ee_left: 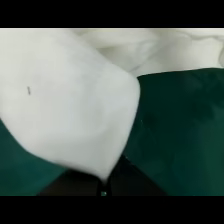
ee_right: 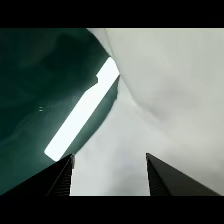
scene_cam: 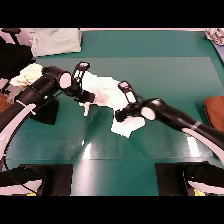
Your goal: Fold the shirts.
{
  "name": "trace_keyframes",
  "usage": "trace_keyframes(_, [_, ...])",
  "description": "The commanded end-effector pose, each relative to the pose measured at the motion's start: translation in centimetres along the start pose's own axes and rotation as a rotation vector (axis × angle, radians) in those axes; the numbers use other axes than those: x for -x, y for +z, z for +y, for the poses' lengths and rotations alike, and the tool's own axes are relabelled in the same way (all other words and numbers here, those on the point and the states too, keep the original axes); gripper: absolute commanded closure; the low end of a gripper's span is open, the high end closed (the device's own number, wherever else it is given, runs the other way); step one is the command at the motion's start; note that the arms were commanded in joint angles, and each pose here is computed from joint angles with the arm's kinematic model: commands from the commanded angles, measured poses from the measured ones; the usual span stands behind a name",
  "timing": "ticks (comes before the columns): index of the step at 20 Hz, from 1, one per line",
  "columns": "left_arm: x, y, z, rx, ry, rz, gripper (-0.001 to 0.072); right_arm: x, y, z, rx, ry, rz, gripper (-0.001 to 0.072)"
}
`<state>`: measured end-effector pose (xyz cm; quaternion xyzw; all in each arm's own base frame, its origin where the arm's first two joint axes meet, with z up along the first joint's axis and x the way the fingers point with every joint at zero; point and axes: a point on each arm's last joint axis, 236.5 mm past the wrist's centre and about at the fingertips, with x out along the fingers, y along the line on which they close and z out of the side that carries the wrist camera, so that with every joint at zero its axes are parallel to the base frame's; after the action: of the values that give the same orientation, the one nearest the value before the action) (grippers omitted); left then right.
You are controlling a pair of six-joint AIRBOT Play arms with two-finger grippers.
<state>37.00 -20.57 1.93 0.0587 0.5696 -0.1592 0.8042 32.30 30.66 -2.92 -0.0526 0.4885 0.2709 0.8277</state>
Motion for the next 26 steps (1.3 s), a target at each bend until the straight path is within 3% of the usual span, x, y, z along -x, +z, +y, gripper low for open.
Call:
trace_keyframes(1, [0.1, -0.9, 0.2, -0.04, 0.007, 0.038, 0.0679, -3.2, 2.8, -0.4, -0.012, -0.094, 0.001, 0.019])
trace_keyframes(5, [0.1, -0.8, 0.2, -0.063, 0.008, 0.036, 0.068, -5.9, 2.9, -0.8, -0.077, -0.143, 0.064, 0.0224])
trace_keyframes(10, [0.2, -1.5, 0.7, -0.103, 0.025, 0.063, 0.0679, -5.8, 2.4, -4.4, -0.128, -0.247, 0.138, 0.0577])
trace_keyframes(11, [0.2, -1.4, 0.7, -0.103, 0.026, 0.062, 0.0679, -5.1, 3.3, -4.5, -0.119, -0.248, 0.107, 0.069])
trace_keyframes(20, [2.5, -4.0, 1.9, -0.146, 0.066, 0.15, 0.0679, 6.8, 7.8, -5.5, 0.047, -0.283, -0.023, 0.0696])
trace_keyframes(26, [13.8, -2.2, 4.1, -0.151, 0.162, -0.045, 0.068, 18.7, 9.2, -14.5, -0.041, -0.349, -0.142, 0.0696])
